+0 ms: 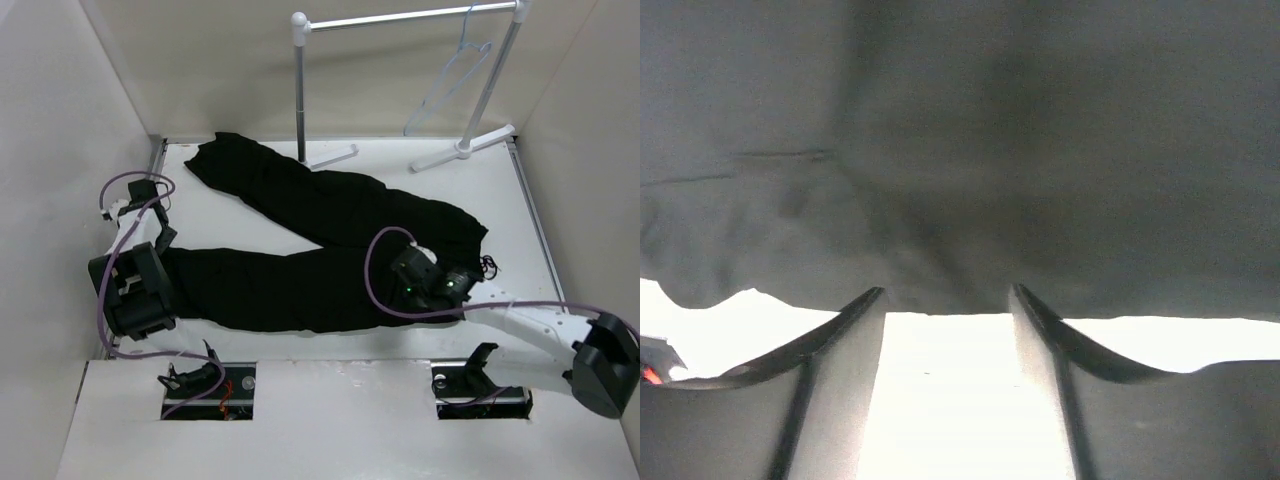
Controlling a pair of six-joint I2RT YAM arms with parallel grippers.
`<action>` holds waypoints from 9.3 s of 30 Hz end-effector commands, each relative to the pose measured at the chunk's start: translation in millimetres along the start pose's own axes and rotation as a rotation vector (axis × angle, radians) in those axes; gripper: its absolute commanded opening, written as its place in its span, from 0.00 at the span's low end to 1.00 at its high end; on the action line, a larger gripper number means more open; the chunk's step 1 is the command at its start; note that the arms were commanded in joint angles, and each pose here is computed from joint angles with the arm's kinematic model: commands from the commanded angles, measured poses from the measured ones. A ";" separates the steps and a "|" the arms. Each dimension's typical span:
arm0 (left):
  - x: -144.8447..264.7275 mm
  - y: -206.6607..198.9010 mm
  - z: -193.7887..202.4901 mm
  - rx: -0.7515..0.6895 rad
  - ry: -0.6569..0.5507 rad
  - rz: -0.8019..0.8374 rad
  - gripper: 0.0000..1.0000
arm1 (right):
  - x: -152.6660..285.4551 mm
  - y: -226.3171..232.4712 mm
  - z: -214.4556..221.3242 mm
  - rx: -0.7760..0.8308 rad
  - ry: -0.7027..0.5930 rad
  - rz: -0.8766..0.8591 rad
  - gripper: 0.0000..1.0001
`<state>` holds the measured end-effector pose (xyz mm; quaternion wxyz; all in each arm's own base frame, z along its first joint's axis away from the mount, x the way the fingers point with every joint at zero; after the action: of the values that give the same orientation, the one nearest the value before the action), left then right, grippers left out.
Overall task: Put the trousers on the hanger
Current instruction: Flatten out the trousers at the center of the board, then fold the trousers at the center of the board.
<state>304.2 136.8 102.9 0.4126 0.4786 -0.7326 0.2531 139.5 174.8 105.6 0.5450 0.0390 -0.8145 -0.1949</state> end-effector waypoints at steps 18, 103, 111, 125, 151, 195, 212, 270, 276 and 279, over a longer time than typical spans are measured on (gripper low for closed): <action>46.5 -13.3 143.3 -0.109 0.054 0.245 0.32 | -75.7 57.3 17.1 0.114 0.029 -0.014 0.11; -17.1 -118.8 -50.8 0.077 -0.094 0.387 0.47 | -17.9 -12.9 -152.5 -0.227 -0.334 -0.069 0.33; -27.4 -139.4 -36.2 0.016 -0.064 0.411 0.45 | -32.6 14.4 -131.7 -0.156 -0.267 -0.120 0.45; -10.0 -105.0 -63.3 0.139 -0.176 0.330 0.08 | -48.5 -18.7 -124.3 -0.256 -0.224 0.006 0.52; 14.1 -158.6 -124.4 0.099 -0.318 0.268 0.46 | 20.7 -11.4 -202.4 -0.283 -0.415 -0.056 0.29; -21.6 -250.1 -152.7 0.276 -0.372 0.591 0.15 | -16.7 -96.0 -243.4 -0.431 -0.477 0.183 0.67; 68.9 -212.3 -71.6 0.253 -0.320 0.683 0.70 | -60.6 -139.8 -309.0 -0.476 -0.399 0.330 0.56; 77.1 145.5 152.3 0.379 0.185 -0.211 0.42 | 59.6 -11.3 -103.9 -0.205 -0.392 -0.255 0.61; 59.8 139.6 163.9 0.491 0.192 -0.191 0.50 | 67.1 -13.7 -103.0 -0.167 -0.397 -0.266 0.63; 50.9 139.4 160.0 0.551 0.169 -0.177 0.50 | 65.3 -11.0 -100.8 -0.164 -0.376 -0.279 0.63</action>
<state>105.2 40.9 68.3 0.3872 0.5939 -0.5685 0.4173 203.0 116.8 186.9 0.3532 0.0517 -0.8689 -0.3430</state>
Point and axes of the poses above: each gripper's point midway between its finger pads, its own x axis back along the fingers, its own y axis along the line the jaws close on, z = x × y, the point moved 5 cm from there along x, back along the fingers, and after that the axes turned 1 degree about x, right-handed, at the moved point
